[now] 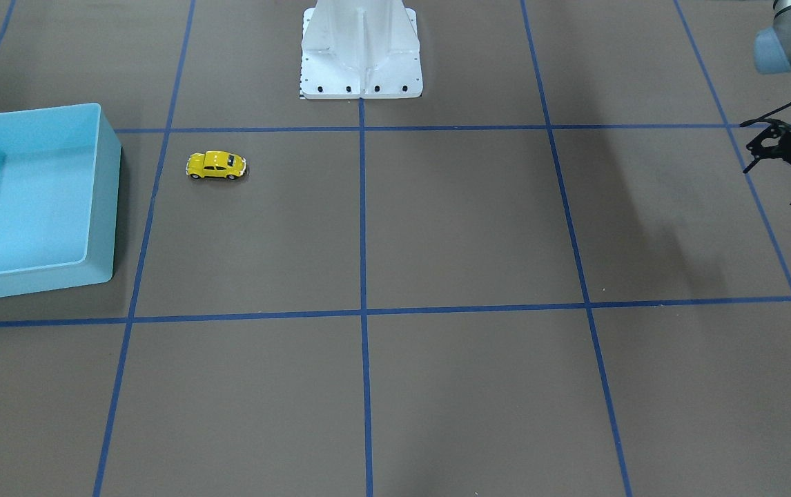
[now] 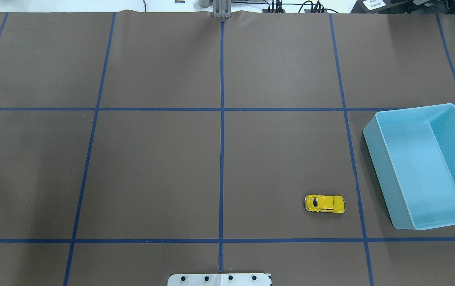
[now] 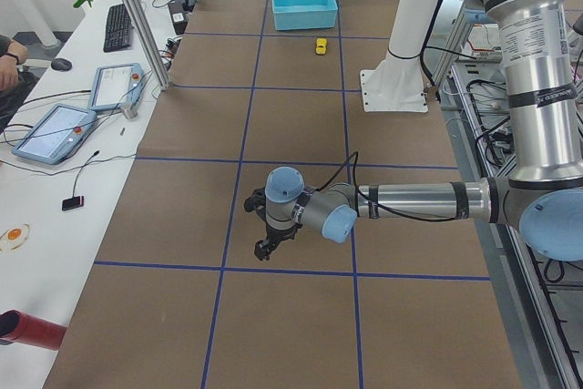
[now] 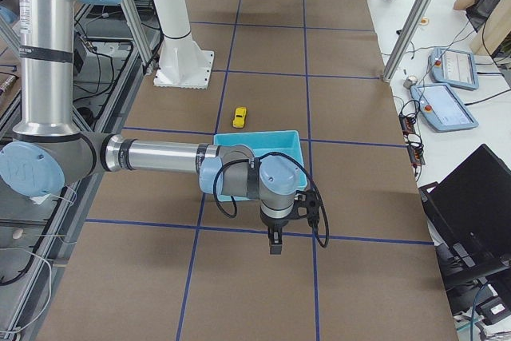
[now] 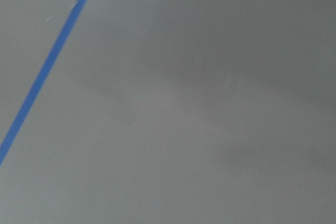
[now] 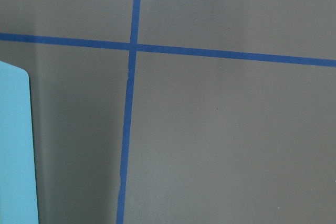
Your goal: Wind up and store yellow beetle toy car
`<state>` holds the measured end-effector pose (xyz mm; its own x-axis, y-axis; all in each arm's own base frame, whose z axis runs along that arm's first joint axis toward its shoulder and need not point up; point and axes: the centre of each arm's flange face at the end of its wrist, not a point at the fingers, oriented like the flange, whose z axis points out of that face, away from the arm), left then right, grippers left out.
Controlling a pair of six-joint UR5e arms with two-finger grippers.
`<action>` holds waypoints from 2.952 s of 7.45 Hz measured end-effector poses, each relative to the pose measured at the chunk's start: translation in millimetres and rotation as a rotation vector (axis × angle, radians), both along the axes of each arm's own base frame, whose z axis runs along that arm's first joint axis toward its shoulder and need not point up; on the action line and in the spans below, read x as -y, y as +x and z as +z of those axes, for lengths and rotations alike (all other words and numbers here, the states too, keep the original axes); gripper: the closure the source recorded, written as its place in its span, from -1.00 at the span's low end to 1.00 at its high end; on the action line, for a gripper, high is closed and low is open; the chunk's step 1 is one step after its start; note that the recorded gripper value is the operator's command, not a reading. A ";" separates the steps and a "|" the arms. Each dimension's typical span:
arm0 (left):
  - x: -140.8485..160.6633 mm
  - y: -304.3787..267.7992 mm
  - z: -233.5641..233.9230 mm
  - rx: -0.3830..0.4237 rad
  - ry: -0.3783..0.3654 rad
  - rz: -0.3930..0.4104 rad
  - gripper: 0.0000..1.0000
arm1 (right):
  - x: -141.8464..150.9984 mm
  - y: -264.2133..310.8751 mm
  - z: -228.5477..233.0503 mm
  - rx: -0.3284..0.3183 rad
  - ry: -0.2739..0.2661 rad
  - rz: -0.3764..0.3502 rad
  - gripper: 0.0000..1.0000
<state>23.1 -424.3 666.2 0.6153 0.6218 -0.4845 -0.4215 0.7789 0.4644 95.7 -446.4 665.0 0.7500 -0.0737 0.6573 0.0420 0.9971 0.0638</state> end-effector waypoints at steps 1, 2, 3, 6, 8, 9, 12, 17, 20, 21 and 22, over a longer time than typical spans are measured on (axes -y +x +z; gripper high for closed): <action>-1.0 -33.3 7.5 0.012 -0.077 -0.078 -1.00 | 1.3 0.0 -2.1 -0.001 0.015 0.000 -0.99; -4.6 -60.5 12.8 0.012 -0.137 -0.145 -1.00 | 2.8 0.0 -4.2 -0.001 0.036 0.000 -0.99; -9.2 -77.4 16.9 -0.015 -0.192 -0.201 -1.00 | 4.1 -0.4 -5.7 -0.002 0.051 -0.001 -0.99; -17.8 -83.6 23.6 -0.207 -0.436 -0.379 -1.00 | 25.2 -19.8 -35.0 -0.012 0.112 -0.039 -0.99; -19.4 -82.6 24.1 -0.241 -0.480 -0.409 -1.00 | 47.1 -40.3 -75.5 -0.015 0.191 -0.080 -0.99; -20.5 -82.8 24.9 -0.243 -0.485 -0.412 -1.00 | 54.7 -46.3 -88.6 -0.012 0.219 -0.093 -0.99; -19.1 -83.4 22.3 -0.241 -0.475 -0.411 -1.00 | 77.3 -54.6 -122.1 0.009 0.325 -0.155 -0.99; -24.6 -103.8 24.8 -0.239 -0.476 -0.465 -1.00 | 84.0 -96.6 -160.2 0.018 0.397 -0.235 -1.00; 9.4 -111.8 -1.2 -0.174 -0.531 -0.496 -1.00 | 76.3 -173.3 -242.2 0.038 0.538 -0.356 -1.00; 19.2 -112.9 -18.4 -0.162 -0.571 -0.497 -1.00 | 62.6 -201.1 -266.2 0.072 0.587 -0.414 -1.00; 22.1 -113.4 -28.4 -0.157 -0.579 -0.496 -1.00 | 48.6 -230.1 -284.5 0.111 0.626 -0.481 -1.00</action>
<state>-90.3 -446.4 637.8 0.6526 -0.0866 -0.7527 0.0763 0.9959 -0.0484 -134.4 -495.0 380.6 0.4746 -0.7529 0.4560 0.4188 0.6488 0.6354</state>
